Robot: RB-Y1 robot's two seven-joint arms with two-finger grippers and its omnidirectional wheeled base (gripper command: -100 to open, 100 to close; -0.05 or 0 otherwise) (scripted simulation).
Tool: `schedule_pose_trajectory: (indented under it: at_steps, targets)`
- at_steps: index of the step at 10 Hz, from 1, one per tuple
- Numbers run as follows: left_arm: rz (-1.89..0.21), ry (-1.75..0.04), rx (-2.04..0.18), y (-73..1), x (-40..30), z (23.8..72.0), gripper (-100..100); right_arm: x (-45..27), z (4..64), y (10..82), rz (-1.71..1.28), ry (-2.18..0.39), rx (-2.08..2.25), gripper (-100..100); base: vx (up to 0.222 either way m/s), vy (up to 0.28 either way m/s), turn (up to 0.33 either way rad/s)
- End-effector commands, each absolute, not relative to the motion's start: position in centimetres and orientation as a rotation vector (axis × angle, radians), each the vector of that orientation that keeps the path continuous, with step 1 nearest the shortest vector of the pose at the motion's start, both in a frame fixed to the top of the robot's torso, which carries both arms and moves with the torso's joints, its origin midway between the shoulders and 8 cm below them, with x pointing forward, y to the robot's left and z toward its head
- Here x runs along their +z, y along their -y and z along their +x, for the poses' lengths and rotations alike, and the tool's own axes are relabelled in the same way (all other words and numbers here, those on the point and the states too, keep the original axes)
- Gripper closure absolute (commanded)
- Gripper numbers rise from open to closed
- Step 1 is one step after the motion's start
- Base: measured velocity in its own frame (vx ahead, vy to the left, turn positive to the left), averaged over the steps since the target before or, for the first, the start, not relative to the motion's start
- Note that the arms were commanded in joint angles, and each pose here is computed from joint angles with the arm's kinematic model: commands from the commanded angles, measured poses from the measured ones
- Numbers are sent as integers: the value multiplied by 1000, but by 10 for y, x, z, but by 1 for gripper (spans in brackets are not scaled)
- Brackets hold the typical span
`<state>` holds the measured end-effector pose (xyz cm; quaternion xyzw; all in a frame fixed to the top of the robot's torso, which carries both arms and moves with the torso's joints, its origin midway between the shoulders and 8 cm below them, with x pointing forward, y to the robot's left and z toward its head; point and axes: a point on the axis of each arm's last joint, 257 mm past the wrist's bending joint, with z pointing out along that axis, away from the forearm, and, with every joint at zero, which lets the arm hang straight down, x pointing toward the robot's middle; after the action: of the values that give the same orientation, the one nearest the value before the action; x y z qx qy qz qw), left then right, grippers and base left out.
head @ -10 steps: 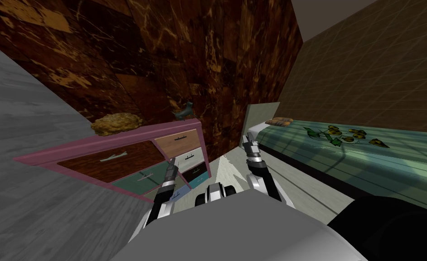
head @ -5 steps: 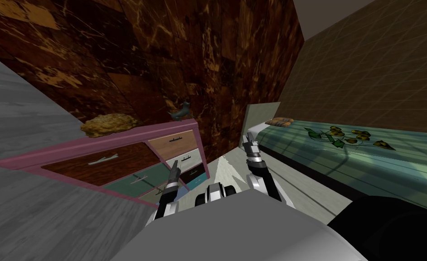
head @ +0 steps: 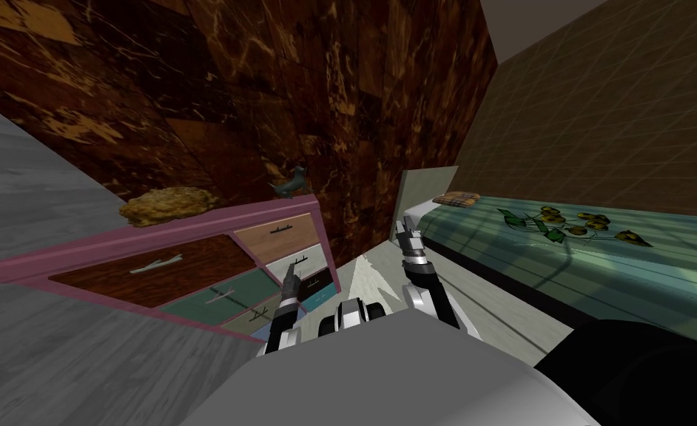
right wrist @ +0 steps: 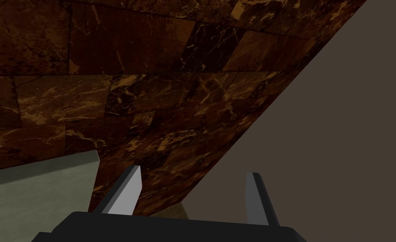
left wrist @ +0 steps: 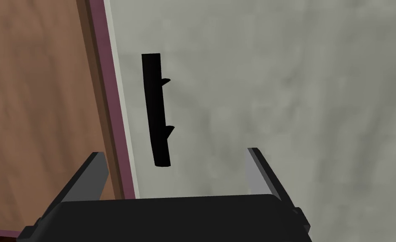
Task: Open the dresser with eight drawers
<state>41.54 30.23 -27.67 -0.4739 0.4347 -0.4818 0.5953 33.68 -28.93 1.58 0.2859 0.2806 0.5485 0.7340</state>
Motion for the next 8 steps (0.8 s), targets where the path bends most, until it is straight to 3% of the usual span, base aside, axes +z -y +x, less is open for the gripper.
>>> schedule_pose_trajectory:
  at_steps: [1, 2, 3, 5, 8]
  targets:
    - [-1100, -1009, -1116, -305, -267, 422, -100, 16, 337, 289, 629, -617, 1206, 0, 82, 2, -11]
    - [-1098, -1008, -1117, -305, -269, 419, -100, 16, 337, 289, 629, -617, 1206, 0, 39, 4, -2]
    - [-1101, -1010, -1119, -302, -277, 415, 100, 16, 337, 289, 629, -617, 1206, 0, -52, 1, 18]
    - [-1097, -1009, -1121, -302, -269, 415, 100, 16, 337, 289, 629, -617, 1206, 0, -80, -25, 7]
    - [-1095, -1010, -1123, -301, -263, 412, 100, 16, 337, 289, 628, -617, 1206, 0, -195, -58, 9]
